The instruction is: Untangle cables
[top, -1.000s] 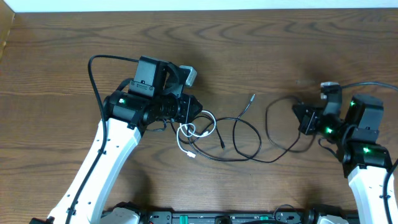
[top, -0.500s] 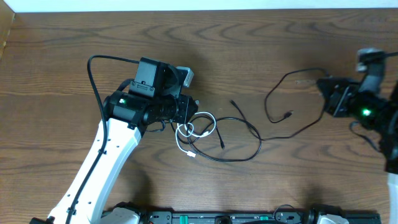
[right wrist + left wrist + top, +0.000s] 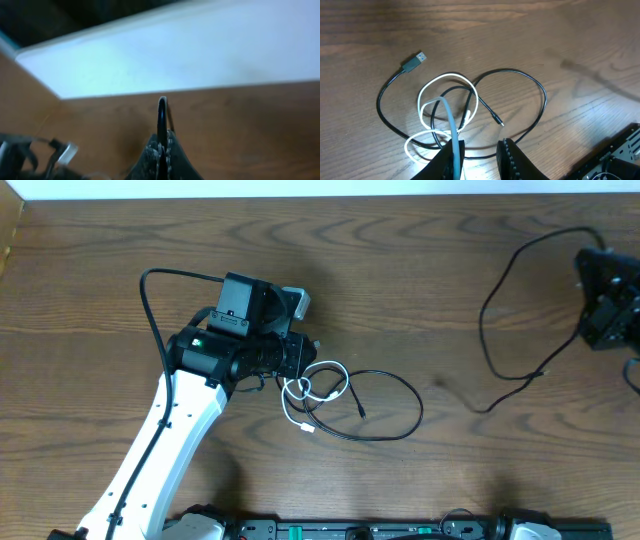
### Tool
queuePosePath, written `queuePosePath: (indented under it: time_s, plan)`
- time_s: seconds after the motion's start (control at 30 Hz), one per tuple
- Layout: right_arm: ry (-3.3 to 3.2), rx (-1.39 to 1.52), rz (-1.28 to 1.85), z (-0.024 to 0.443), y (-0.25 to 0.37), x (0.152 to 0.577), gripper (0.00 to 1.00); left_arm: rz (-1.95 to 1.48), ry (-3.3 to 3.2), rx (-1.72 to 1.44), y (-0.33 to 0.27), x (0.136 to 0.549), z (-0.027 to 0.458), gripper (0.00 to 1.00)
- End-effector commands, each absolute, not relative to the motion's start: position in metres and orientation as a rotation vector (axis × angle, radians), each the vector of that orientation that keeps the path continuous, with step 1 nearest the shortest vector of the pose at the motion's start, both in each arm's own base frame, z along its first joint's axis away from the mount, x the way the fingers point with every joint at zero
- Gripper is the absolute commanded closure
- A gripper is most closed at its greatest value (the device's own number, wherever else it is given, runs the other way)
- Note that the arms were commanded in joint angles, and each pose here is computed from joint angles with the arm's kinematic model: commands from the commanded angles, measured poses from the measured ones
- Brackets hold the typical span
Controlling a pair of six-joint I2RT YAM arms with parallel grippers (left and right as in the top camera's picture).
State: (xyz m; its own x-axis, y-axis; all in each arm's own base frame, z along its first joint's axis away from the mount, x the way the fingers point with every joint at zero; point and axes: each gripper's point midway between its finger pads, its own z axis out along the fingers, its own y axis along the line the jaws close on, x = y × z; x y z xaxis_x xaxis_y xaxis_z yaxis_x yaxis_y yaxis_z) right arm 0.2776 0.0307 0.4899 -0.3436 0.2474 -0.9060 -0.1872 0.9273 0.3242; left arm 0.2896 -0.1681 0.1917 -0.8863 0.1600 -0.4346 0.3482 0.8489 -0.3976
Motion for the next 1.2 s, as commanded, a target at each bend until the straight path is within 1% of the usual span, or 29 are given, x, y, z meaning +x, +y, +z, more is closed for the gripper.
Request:
queuePosePath:
  time_s: [0.0,0.13,0.27,0.4,0.57,0.67,0.8,1.0,1.03,1.07,1.13,1.17]
  plan:
    - [1.827,0.172,0.242,0.498,-0.006,0.285,0.99,-0.655,2.645,0.366,-0.166,0.289,0.189,0.73]
    - [1.835,0.379,-0.031,0.487,-0.058,0.293,0.99,-0.655,2.645,0.366,-0.166,0.289,0.189,0.72]
    - [1.895,0.465,-0.308,0.465,-0.1,0.307,0.99,-0.655,2.646,0.366,-0.166,0.289,0.189,0.73]
    - [1.958,0.616,-0.596,0.434,-0.15,0.324,0.99,-0.655,2.652,0.365,-0.165,0.288,0.188,0.73]
    - [2.045,0.735,-0.811,0.393,-0.195,0.339,0.99,-0.654,2.659,0.364,-0.165,0.286,0.187,0.73]
    - [2.092,0.831,-0.846,0.364,-0.221,0.345,0.99,-0.654,2.664,0.363,-0.165,0.285,0.187,0.73]
    - [2.11,0.976,-0.853,0.337,-0.249,0.34,0.99,-0.653,2.665,0.363,-0.165,0.285,0.186,0.73]
    - [2.206,1.065,-0.721,0.296,-0.271,0.341,0.99,-0.654,2.665,0.363,-0.165,0.285,0.187,0.72]
    - [2.219,1.066,-0.678,0.292,-0.272,0.343,0.96,-0.654,2.665,0.363,-0.165,0.285,0.187,0.72]
    - [2.231,1.063,-0.623,0.288,-0.271,0.347,0.82,-0.653,2.665,0.363,-0.165,0.285,0.186,0.73]
    - [2.25,1.048,-0.513,0.283,-0.265,0.353,0.4,-0.654,2.665,0.363,-0.165,0.285,0.187,0.73]
    - [2.259,1.035,-0.445,0.28,-0.261,0.358,0.29,-0.654,2.665,0.363,-0.165,0.285,0.187,0.73]
